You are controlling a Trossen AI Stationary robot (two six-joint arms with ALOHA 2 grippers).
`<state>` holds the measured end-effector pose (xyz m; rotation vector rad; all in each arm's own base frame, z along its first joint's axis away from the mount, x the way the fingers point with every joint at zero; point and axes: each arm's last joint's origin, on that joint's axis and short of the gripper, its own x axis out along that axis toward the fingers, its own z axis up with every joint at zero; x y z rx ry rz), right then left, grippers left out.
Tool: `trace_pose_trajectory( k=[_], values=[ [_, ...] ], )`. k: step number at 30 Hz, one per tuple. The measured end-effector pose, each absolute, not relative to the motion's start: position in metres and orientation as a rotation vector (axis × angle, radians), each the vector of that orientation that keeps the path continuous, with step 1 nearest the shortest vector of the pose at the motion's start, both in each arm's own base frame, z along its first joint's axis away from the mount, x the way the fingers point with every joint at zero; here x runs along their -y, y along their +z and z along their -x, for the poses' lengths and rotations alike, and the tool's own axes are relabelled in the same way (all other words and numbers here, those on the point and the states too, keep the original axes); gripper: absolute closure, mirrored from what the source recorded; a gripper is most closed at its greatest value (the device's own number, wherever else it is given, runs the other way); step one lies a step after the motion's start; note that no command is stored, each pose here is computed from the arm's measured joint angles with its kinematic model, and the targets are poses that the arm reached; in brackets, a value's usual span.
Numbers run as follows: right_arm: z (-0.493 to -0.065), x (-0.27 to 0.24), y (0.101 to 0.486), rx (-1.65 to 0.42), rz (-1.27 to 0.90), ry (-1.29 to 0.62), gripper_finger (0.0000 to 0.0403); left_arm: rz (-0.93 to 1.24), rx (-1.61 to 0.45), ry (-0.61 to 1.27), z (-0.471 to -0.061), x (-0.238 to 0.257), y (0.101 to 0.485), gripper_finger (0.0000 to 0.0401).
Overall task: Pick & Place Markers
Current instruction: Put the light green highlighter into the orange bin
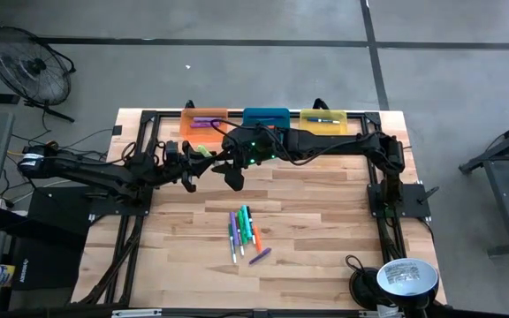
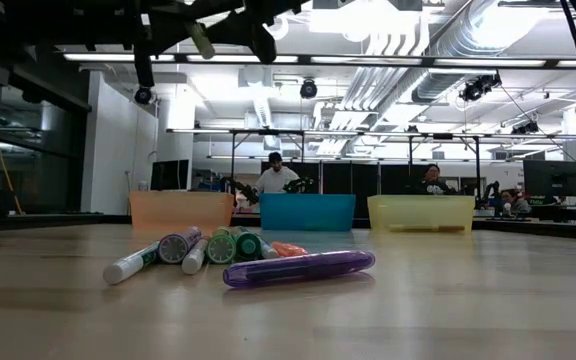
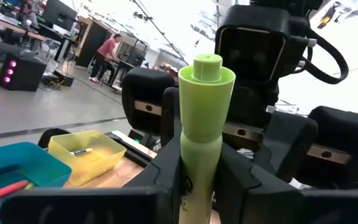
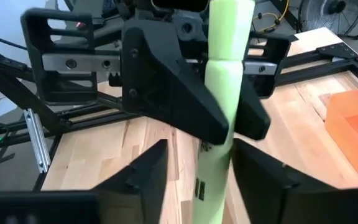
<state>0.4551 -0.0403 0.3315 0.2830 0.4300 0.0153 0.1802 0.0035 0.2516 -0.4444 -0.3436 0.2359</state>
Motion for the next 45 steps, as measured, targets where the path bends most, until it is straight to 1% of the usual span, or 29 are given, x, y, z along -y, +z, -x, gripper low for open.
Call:
trace_pose_trajectory(
  k=[4, 8, 14, 22, 27, 33, 39, 45],
  values=[
    [-0.453, 0.049, 0.329, -0.462, -0.316, -0.013, 0.0202, 0.445, 0.349, 0.251, -0.180, -0.004, 0.252, 0.0345],
    [-0.448, 0.058, 0.326, -0.510, -0.327, -0.040, 0.0188, 0.444, 0.353, 0.290, -0.180, -0.005, 0.252, 0.0345],
    [-0.432, 0.074, 0.331, -0.580, -0.309, -0.099, 0.0190, 0.413, 0.358, 0.369, -0.179, -0.009, 0.251, 0.0345],
    [-0.409, 0.090, 0.330, -0.739, -0.215, -0.244, 0.0194, 0.422, 0.346, 0.429, -0.178, -0.033, 0.248, 0.0345],
    [-0.400, 0.095, 0.324, -0.848, -0.192, -0.305, 0.0194, 0.461, 0.267, 0.468, -0.176, -0.052, 0.238, 0.0345],
    [-0.398, 0.095, 0.322, -0.869, -0.170, -0.316, 0.0194, 0.487, 0.170, 0.524, -0.173, -0.073, 0.235, 0.0345],
    [-0.398, 0.094, 0.322, -0.870, -0.175, -0.310, 0.0194, 0.450, -0.033, 0.629, -0.170, -0.100, 0.249, 0.0345],
    [-0.398, 0.095, 0.322, -0.864, -0.210, -0.349, 0.0194, 0.342, -0.251, 0.631, -0.174, -0.132, 0.263, 0.0345]
  ],
)
